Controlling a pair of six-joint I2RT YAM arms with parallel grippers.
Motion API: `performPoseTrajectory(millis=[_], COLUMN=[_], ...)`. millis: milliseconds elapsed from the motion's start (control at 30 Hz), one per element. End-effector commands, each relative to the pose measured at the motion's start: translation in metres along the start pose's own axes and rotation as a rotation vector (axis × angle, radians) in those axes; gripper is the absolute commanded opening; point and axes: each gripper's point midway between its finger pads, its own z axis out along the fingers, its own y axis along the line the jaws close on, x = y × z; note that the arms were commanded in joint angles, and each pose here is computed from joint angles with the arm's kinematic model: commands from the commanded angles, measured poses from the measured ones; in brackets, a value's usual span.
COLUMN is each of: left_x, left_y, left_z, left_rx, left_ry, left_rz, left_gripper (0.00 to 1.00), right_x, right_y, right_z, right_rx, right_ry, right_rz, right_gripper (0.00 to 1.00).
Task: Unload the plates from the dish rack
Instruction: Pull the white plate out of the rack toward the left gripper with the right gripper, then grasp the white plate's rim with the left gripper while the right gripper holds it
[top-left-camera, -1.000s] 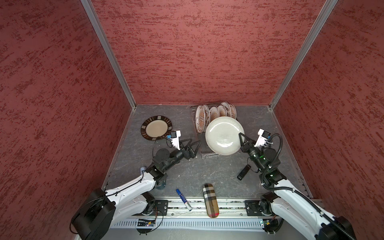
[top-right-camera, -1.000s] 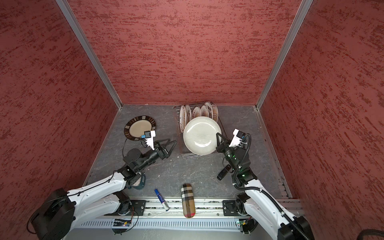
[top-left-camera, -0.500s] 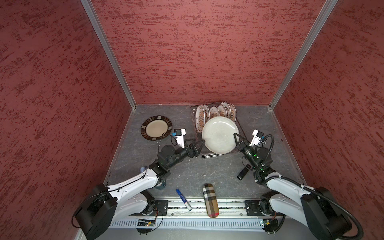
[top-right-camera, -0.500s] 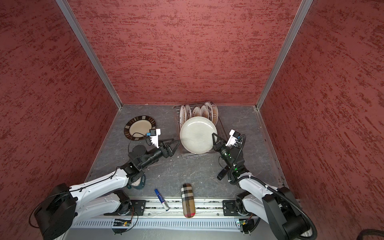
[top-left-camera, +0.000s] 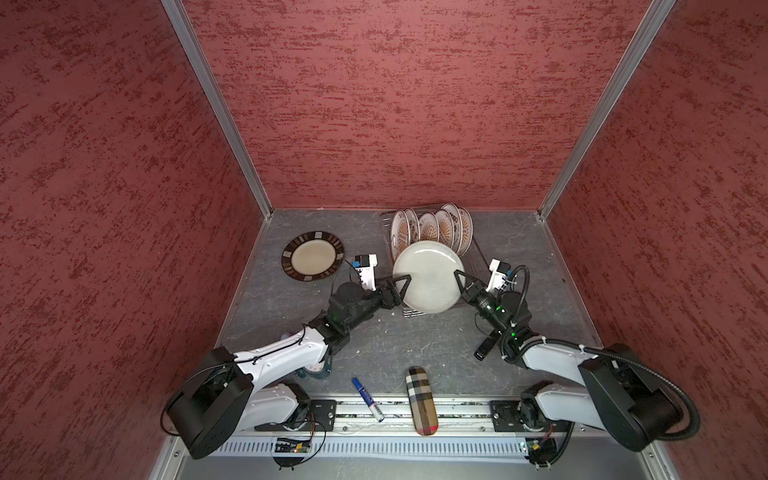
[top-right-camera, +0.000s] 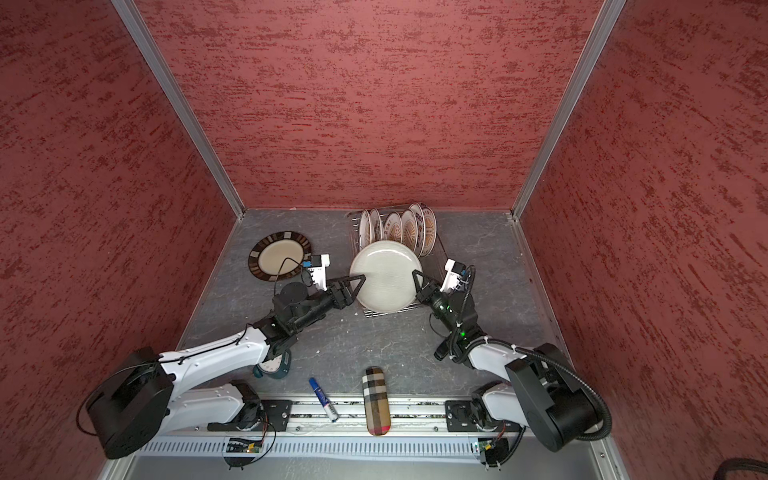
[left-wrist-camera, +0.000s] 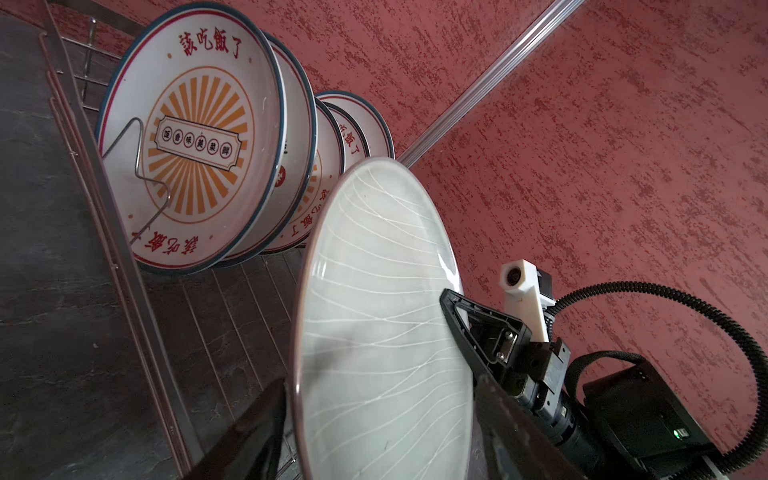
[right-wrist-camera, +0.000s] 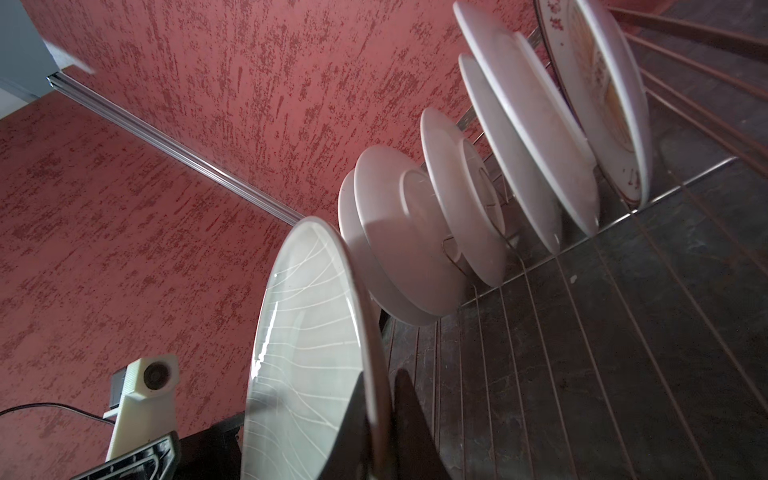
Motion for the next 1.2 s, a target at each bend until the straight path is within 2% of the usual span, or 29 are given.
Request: performPoseTrajectory(millis=[0, 233, 367, 700, 800, 900, 1067, 1167], left_x=[-0.008, -0.008, -0.009, -0.007, -0.006, -0.007, -0.011, -0.013], left_y=[-0.005, -0.001, 0.0, 0.0, -0.003, -0.005, -0.001, 0.0], left_z=[0.004, 0.001, 0.001, 0.002, 0.002, -0.001, -0.004, -0.007], left_rx=[0.001, -0.009, -0.023, -0.017, 0.027, 0.094, 0.078, 0.082], left_ry=[-0.025, -0.036, -0.036, -0.027, -0.014, -0.028, -0.049, -0.065], left_rz=[-0.022, -0.044, -0.048, -0.061, -0.096, -0.148, -0.164, -0.174], left_gripper=[0.68, 0.38, 0.32, 0.08, 0.07, 0.0, 0.0, 0.0], right_x=[-0.038, -0.027, -0.022, -0.012, -0.008, -0.004, 0.003, 0.004], right_y=[0.077, 0.079, 0.079, 0.077, 0.081, 0.086, 0.083, 0.083], right_z=[0.001, 0.012, 0.018, 0.029, 0.03, 0.031, 0.035, 0.035], right_rx=[-0.278, -0.281, -0.278, -0.278, -0.309, -0.338, -0.346, -0.347], right_ry=[-0.121, -0.076, -0.057, -0.015, 0.003, 0.026, 0.056, 0.063], right_rz=[0.002, -0.011, -0.022, -0.044, -0.049, -0.05, -0.05, -0.053], right_gripper=[0.0, 0.0, 0.0, 0.0, 0.0, 0.01, 0.03, 0.13])
